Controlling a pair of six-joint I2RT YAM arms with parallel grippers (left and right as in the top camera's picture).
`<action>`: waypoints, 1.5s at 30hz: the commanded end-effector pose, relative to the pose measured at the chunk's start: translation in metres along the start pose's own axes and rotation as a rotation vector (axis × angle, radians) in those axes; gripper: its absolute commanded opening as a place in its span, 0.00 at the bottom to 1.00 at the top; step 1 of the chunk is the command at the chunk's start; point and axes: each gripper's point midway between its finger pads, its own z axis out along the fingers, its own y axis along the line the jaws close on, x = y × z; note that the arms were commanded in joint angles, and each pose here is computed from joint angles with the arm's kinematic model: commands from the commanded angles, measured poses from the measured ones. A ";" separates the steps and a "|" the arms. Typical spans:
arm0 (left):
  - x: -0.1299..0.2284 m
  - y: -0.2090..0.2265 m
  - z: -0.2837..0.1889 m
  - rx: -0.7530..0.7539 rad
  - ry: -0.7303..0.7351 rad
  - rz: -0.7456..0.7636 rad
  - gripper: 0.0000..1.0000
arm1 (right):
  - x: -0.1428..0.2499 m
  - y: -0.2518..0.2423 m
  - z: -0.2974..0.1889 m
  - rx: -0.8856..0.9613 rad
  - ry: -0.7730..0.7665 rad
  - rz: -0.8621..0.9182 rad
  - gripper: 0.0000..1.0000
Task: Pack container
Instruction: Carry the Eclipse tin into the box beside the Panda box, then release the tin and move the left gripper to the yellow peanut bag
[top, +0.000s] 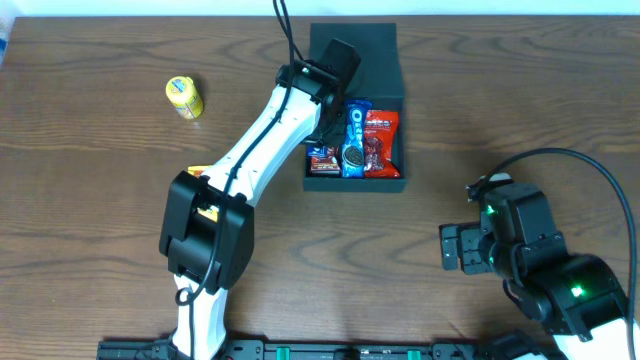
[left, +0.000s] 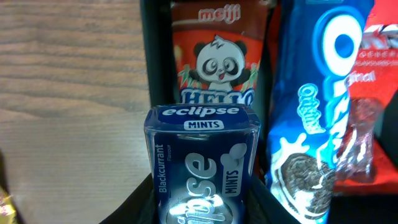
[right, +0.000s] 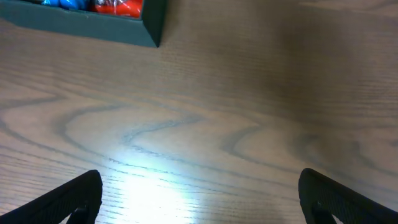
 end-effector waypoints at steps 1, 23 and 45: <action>0.001 -0.006 0.000 0.018 -0.004 -0.020 0.06 | 0.000 -0.001 0.000 0.002 -0.001 0.016 0.99; 0.000 -0.004 0.035 -0.040 0.017 -0.045 0.06 | 0.000 -0.001 0.000 0.002 -0.001 0.016 0.99; 0.002 0.000 0.035 -0.061 0.019 -0.049 0.47 | 0.000 -0.001 0.000 0.002 -0.001 0.016 0.99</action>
